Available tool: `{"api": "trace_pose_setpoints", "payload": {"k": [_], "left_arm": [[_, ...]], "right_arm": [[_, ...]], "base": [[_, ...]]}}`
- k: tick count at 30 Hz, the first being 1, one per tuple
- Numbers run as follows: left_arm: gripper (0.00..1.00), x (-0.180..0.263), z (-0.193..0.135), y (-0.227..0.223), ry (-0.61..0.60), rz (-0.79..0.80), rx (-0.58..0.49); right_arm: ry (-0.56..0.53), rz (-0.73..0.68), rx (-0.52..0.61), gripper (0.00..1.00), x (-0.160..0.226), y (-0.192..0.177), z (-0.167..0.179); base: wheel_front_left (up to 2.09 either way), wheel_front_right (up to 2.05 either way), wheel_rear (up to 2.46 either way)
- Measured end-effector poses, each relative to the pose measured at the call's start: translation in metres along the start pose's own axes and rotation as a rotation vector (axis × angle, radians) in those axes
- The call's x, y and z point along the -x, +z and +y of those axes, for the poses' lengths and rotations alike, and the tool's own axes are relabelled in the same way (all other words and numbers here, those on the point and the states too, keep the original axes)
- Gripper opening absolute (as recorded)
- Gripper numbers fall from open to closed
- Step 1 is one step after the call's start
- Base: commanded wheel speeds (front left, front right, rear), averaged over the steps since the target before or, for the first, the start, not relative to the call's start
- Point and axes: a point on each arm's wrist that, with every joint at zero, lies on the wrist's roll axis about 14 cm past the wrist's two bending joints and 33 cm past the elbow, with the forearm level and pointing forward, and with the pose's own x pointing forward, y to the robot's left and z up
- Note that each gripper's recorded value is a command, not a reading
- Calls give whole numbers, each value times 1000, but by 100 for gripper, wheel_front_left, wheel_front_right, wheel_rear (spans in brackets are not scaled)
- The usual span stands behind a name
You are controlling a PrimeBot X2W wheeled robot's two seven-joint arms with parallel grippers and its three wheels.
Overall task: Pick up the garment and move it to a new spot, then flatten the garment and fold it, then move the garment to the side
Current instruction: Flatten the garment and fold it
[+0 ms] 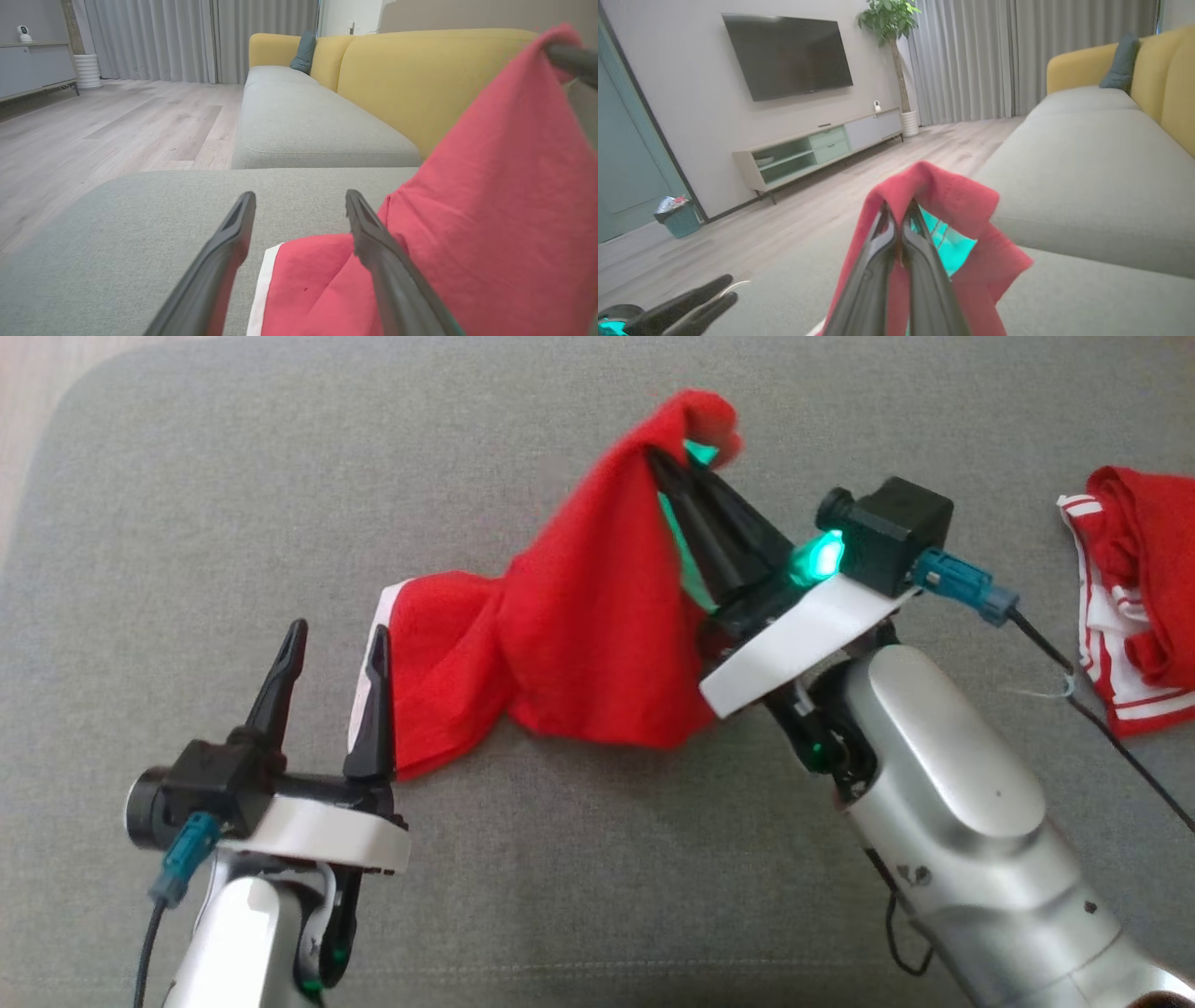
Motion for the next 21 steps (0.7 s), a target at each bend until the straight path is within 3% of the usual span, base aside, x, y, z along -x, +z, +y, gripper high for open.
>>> {"api": "trace_pose_setpoints", "payload": {"k": [10,15,16,17,18,21], "left_arm": [[100,-12,-10,-9,-47,15,1],[100,-19,-15,-11,-63,16,2],[100,-20,-16,-12,-65,18,4],[100,-20,-16,-14,-66,20,6],[100,-21,-16,-15,-71,24,4],[100,-22,-16,-17,-73,29,2]], "right_arm": [[-303,193,-118,0,39,-87,-91],[-384,222,-113,0,43,-106,-120],[-386,216,-106,9,40,-105,-123],[-385,211,-101,50,37,-105,-125],[-385,207,-95,100,35,-104,-127],[-377,201,-66,100,32,-102,-128]], "base": [[0,0,0],[0,0,0],[0,0,0],[0,0,0],[0,0,0],[0,0,0]]}}
